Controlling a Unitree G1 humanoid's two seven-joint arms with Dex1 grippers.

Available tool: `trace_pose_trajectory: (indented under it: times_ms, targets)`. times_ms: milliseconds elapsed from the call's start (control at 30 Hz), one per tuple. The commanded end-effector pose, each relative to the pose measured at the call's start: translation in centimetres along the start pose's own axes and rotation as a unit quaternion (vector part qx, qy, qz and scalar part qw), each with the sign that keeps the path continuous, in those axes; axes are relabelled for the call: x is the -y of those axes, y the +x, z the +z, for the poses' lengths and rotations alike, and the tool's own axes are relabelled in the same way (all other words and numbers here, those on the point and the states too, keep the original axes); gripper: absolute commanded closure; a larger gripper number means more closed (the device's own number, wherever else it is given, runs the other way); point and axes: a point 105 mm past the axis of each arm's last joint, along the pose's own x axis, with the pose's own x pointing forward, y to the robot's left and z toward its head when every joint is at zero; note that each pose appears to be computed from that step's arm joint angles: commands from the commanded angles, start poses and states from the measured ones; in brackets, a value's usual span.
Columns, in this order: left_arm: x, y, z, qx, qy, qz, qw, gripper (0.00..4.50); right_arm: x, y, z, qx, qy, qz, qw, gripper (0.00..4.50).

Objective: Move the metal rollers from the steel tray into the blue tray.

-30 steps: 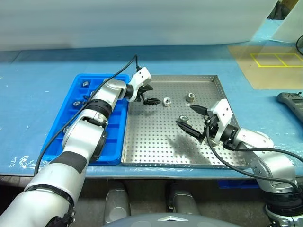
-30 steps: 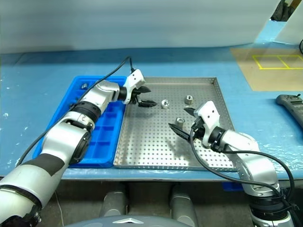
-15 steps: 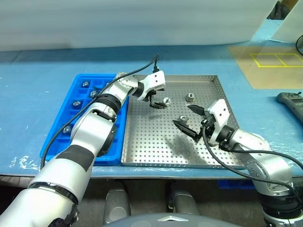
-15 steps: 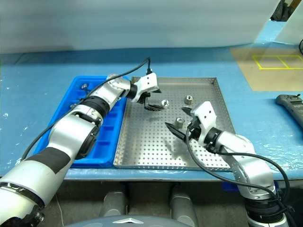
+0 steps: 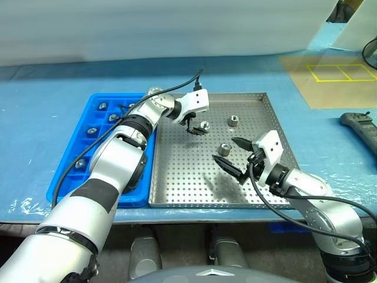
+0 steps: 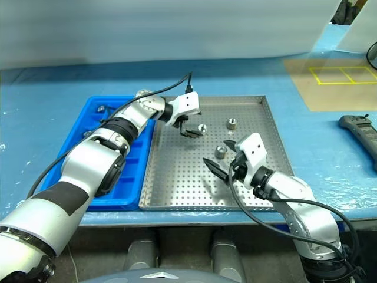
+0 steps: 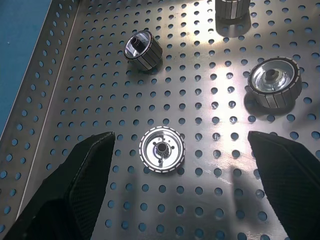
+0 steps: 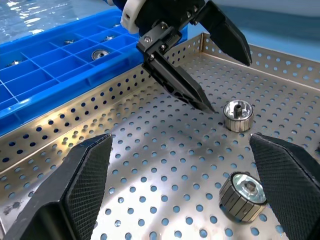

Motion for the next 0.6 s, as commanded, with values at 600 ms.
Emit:
trace_pose_trajectory:
  times_ms: [600]
  targets:
    - [0.1,-0.3,-0.2,-0.001,-0.006,-0.012,1.0,0.02,-2.6,-1.3,1.0,0.007,0.029,0.02,0.999,0.0]
